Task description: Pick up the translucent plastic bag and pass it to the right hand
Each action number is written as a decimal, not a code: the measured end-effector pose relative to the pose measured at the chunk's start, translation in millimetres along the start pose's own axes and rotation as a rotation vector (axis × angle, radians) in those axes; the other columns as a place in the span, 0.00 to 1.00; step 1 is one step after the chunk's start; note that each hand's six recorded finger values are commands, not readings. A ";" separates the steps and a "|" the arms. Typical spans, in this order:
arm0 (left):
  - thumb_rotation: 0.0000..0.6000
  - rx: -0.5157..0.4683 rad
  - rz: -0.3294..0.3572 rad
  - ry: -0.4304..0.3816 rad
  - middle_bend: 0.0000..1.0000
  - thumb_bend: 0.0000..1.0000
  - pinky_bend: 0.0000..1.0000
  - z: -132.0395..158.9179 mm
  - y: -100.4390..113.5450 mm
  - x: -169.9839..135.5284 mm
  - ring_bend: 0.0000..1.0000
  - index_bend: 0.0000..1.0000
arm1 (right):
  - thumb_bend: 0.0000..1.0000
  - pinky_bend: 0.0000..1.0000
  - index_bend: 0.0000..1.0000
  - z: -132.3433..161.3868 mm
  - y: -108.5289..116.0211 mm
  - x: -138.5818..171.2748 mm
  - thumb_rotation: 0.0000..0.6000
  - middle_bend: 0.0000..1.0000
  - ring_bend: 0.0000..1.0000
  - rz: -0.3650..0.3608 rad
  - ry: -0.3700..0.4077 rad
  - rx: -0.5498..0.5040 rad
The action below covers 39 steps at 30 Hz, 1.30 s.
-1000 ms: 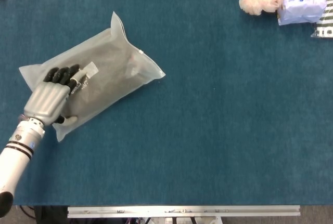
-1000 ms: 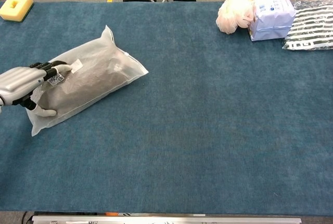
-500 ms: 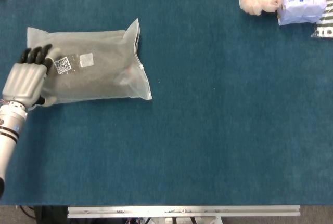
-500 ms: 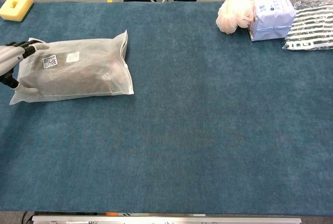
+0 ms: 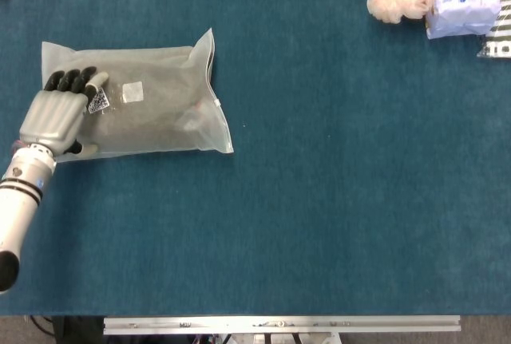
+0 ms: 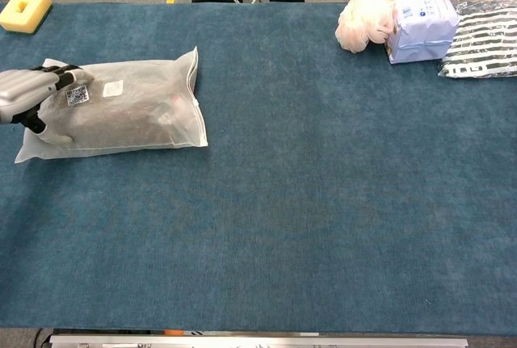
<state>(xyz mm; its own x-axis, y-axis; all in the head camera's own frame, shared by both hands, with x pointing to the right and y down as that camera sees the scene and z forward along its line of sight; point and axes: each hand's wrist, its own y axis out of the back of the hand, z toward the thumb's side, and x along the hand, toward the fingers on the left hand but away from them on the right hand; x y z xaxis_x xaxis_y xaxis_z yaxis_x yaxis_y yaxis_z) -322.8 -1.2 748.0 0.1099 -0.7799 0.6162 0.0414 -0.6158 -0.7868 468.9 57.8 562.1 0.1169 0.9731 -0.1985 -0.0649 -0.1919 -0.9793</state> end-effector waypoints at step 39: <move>1.00 -0.501 0.044 -0.178 0.77 0.53 0.98 10.3 21.4 11.8 0.75 0.75 | 0.05 0.22 0.00 24.6 7.8 -10.2 1.00 0.23 0.11 -0.027 0.108 0.001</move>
<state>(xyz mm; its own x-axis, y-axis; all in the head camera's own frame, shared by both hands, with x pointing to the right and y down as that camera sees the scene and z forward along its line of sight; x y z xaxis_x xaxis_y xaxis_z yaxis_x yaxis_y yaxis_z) -310.4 -22.4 738.1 0.2690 -0.8018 0.5335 -0.4416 -0.5950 -0.6715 442.7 49.6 557.4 0.2250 0.9584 -0.1757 -0.0610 -0.1662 -0.9842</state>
